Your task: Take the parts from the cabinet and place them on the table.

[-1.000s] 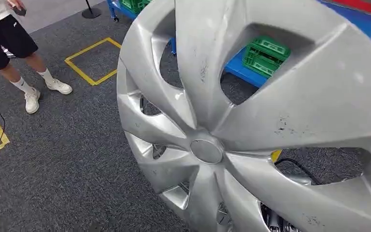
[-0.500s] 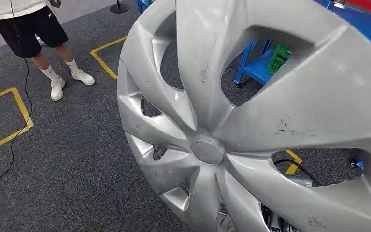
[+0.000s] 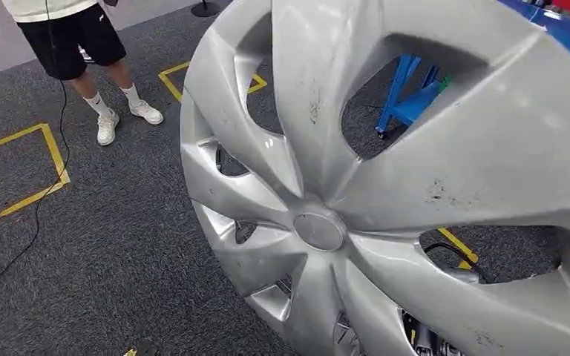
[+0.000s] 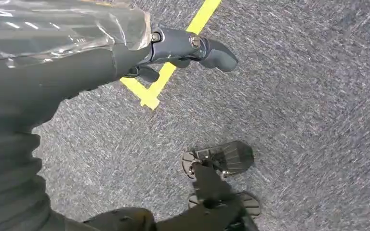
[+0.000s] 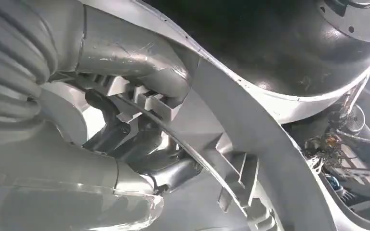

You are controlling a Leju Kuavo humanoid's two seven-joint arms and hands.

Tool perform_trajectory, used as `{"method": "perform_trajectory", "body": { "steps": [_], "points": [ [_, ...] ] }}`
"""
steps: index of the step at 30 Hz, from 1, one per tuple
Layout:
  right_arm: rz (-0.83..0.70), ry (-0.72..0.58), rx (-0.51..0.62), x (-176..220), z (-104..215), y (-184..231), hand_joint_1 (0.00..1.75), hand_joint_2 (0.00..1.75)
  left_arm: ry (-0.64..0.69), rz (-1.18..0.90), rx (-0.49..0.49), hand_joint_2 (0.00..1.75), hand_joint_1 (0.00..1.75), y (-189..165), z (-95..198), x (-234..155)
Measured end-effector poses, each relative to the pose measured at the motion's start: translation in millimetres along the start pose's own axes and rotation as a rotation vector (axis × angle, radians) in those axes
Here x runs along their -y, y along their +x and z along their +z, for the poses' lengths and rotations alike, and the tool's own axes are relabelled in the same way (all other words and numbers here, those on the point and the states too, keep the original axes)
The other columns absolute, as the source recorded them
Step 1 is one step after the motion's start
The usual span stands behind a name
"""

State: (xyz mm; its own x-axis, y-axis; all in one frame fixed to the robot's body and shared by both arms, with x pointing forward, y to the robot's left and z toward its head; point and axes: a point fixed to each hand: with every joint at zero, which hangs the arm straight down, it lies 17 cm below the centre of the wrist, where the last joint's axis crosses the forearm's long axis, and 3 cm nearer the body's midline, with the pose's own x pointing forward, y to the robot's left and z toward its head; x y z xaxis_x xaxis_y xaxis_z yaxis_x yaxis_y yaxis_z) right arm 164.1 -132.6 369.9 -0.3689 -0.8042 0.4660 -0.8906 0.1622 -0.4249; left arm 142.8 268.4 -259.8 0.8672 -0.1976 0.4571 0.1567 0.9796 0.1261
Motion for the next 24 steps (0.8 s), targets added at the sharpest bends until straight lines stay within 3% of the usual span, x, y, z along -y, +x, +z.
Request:
{"method": "perform_trajectory", "body": {
  "steps": [24],
  "points": [
    [0.002, -0.003, -0.004, 1.8, 1.7, 0.2, 1.75, 1.75, -0.005, 0.001, -0.006, 1.75, 0.00, -3.6, 1.2, 2.5]
  ]
}}
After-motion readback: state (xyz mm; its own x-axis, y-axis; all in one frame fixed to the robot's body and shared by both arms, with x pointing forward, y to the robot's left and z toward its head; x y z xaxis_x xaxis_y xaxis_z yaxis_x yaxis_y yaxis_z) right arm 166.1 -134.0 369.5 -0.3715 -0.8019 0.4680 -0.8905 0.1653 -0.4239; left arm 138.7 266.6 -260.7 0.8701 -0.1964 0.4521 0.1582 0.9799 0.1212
